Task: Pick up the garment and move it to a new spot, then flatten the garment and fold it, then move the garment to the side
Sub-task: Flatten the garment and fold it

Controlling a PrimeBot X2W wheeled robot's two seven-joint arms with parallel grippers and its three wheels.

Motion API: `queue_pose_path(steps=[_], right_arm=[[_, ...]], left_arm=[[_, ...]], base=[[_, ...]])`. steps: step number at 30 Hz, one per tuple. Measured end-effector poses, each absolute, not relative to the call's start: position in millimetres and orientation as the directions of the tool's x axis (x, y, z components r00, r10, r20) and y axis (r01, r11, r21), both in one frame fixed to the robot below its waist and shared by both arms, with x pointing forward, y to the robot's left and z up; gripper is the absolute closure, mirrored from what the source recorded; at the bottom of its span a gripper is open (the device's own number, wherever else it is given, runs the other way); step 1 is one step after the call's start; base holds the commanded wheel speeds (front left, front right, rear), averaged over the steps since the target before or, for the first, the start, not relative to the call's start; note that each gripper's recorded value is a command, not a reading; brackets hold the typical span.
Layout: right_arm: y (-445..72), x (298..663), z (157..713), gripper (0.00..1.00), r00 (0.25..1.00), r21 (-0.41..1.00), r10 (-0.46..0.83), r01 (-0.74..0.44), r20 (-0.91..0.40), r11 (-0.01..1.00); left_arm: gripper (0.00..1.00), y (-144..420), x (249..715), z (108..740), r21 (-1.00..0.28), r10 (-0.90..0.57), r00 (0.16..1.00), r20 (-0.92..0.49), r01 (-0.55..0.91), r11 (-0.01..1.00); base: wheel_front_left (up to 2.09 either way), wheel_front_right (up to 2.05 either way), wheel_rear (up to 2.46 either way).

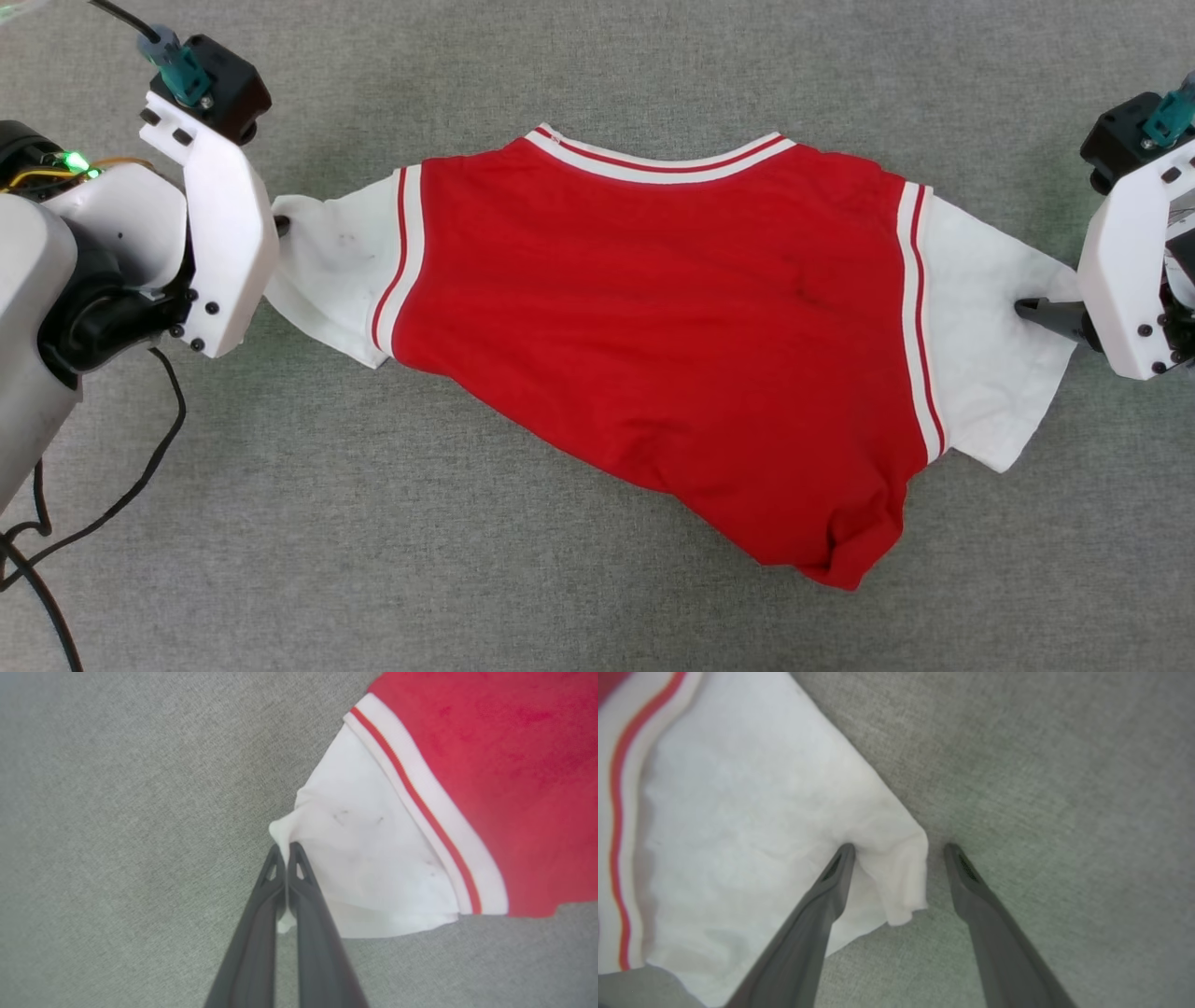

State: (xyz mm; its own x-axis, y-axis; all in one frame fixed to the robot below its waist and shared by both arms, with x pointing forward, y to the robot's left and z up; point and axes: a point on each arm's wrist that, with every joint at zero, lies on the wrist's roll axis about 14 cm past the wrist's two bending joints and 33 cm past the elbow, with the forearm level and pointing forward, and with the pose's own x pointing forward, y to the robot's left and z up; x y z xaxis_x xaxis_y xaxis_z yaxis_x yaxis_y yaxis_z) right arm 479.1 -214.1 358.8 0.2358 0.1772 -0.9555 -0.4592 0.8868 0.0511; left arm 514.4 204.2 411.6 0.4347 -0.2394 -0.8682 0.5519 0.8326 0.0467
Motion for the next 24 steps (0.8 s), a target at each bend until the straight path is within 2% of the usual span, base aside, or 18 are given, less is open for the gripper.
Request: queue_pose_path(steps=[2,3,4,8,12,20,24], right_arm=[[-212,479,355,0.00,0.234,0.055,0.182,-0.462,-0.955,0.885],[-212,479,355,0.91,0.241,0.056,0.186,-0.463,-0.953,0.885],[-211,479,356,1.00,0.252,0.053,0.190,-0.466,-0.949,0.883],[-200,484,369,1.00,0.330,0.057,0.240,-0.480,-0.913,0.875],[-190,493,398,1.00,0.447,0.035,0.295,-0.503,-0.844,0.863],[-198,512,492,1.00,0.689,-0.091,0.339,-0.506,-0.640,0.858],[-195,517,536,1.00,0.772,-0.132,0.367,-0.497,-0.520,0.858]], left_arm=[[1.00,205,515,411,0.046,-0.240,0.438,-0.867,0.549,0.835],[1.00,206,515,411,0.047,-0.237,0.438,-0.867,0.547,0.836],[1.00,206,514,412,0.048,-0.236,0.439,-0.867,0.546,0.837],[1.00,204,513,421,0.055,-0.247,0.471,-0.847,0.540,0.840],[1.00,202,516,446,0.075,-0.266,0.533,-0.803,0.533,0.842],[1.00,192,519,518,0.149,-0.324,0.684,-0.654,0.536,0.831],[1.00,181,518,557,0.189,-0.360,0.747,-0.558,0.537,0.822]], base=[[0.00,0.00,0.00],[0.00,0.00,0.00],[0.00,0.00,0.00],[0.00,0.00,0.00],[0.00,0.00,0.00],[0.00,0.00,0.00],[0.00,0.00,0.00]])
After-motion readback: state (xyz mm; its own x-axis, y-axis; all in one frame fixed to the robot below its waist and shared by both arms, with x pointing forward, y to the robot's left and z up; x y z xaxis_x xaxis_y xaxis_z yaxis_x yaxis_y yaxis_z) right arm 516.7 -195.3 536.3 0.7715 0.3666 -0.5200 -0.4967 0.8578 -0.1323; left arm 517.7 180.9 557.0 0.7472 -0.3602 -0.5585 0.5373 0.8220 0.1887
